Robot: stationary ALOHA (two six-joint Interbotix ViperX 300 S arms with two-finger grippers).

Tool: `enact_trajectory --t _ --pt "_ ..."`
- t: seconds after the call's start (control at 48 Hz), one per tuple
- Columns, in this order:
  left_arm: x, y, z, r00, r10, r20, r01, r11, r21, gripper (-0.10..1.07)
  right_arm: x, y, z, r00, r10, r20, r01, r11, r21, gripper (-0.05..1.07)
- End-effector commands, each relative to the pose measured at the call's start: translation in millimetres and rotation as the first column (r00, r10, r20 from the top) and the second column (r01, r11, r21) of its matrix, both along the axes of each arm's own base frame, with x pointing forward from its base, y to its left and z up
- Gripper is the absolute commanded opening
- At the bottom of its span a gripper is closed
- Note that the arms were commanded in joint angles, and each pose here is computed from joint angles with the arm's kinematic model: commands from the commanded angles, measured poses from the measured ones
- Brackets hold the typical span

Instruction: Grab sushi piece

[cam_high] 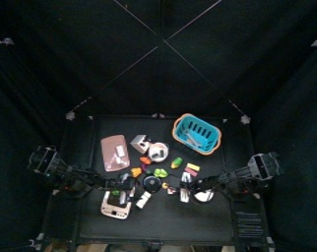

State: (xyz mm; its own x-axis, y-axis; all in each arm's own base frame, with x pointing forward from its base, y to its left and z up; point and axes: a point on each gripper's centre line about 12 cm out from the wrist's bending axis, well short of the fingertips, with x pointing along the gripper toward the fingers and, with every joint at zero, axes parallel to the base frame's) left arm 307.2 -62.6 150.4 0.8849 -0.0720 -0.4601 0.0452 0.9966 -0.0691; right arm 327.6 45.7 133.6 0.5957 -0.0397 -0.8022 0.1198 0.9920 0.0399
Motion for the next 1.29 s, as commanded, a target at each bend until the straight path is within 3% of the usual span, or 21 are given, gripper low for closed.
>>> enact_trajectory --t 0.0,0.333,0.5,0.812,1.271 --pt "7.1 1.1 7.2 1.0 0.012 0.028 -0.012 1.0 -0.007 0.99 7.9 2.8 8.6 0.999 0.013 0.033 -0.013 1.0 0.001 0.88" --pt "19.0 4.2 -1.4 0.999 0.042 0.002 -0.042 0.999 -0.012 0.99 12.0 3.3 4.8 1.0 0.016 0.022 -0.016 1.0 -0.007 0.88" --pt "41.8 10.7 2.2 0.997 0.07 0.023 -0.07 0.998 -0.011 0.99 6.3 -1.4 11.5 1.0 -0.007 0.012 0.008 1.0 -0.029 0.88" --pt "87.2 20.3 -8.8 0.993 0.114 0.022 -0.114 0.993 -0.009 0.99 -18.4 -16.7 30.2 0.995 -0.095 -0.015 0.094 0.993 -0.075 0.88" --pt "134.3 14.2 -29.3 0.997 0.07 0.021 -0.071 0.997 0.036 0.99 -63.4 -36.4 37.1 0.987 -0.158 0.009 0.158 0.986 -0.052 0.88"
